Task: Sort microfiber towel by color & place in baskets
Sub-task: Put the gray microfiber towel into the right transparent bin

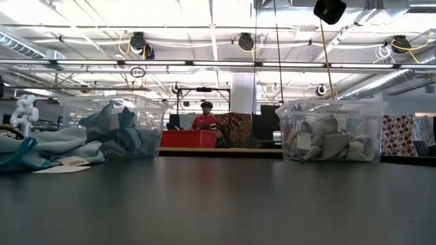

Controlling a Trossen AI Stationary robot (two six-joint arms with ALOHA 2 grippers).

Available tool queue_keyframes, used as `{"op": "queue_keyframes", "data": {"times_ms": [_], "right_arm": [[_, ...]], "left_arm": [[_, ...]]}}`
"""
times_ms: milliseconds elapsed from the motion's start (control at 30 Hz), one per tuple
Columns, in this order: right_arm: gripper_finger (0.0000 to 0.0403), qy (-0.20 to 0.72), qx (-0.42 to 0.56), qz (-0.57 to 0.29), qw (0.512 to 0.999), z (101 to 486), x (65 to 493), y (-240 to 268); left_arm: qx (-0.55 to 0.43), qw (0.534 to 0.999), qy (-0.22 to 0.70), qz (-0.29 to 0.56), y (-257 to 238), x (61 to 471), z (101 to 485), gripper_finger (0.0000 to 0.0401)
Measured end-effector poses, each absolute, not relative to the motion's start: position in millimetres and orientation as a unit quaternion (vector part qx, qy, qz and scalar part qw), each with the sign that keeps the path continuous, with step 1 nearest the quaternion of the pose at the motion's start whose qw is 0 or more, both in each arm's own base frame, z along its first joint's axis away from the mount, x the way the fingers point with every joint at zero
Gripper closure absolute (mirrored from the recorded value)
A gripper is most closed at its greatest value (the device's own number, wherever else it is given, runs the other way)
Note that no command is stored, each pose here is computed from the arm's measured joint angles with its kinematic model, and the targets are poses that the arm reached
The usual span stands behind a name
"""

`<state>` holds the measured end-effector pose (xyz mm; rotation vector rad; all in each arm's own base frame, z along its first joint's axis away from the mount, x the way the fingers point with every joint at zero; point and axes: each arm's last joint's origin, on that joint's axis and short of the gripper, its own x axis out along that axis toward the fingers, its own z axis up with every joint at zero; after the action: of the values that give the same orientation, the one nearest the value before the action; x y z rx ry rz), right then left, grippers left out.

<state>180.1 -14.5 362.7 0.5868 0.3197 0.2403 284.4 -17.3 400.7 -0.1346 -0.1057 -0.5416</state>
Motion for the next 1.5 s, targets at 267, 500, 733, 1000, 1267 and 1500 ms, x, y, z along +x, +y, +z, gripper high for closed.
{"op": "queue_keyframes", "data": {"times_ms": [267, 500, 733, 1000, 1267, 1500], "right_arm": [[0.0143, 0.134, 0.275, 0.146, 0.941, 366.0, 190.7, -7.7], [0.014, 0.081, 0.257, 0.159, 0.95, 374.1, 201.2, -1.0], [0.0131, 0.091, 0.257, 0.176, 0.946, 370.0, 210.5, 7.1], [0.013, 0.111, 0.233, 0.157, 0.953, 358.3, 226.0, 11.8], [0.0112, 0.099, 0.206, 0.129, 0.965, 352.9, 239.2, 10.4], [0.0097, 0.082, 0.198, 0.121, 0.969, 348.8, 253.2, 11.7]], "left_arm": [[-0.073, 0.956, -0.072, -0.275, -14.8, 283.3, 405.5, 0.0374], [-0.102, 0.962, -0.041, -0.25, -8.2, 284.9, 400.2, 0.0374], [-0.142, 0.958, 0.058, -0.241, -10.9, 286.2, 381.5, 0.0374], [-0.144, 0.972, 0.099, -0.159, -4.3, 286.9, 371.2, 0.0374], [-0.141, 0.976, 0.118, -0.118, -2.3, 292.9, 362.6, 0.0374], [-0.142, 0.976, 0.122, -0.112, -2.0, 305.1, 353.4, 0.0374]]}}
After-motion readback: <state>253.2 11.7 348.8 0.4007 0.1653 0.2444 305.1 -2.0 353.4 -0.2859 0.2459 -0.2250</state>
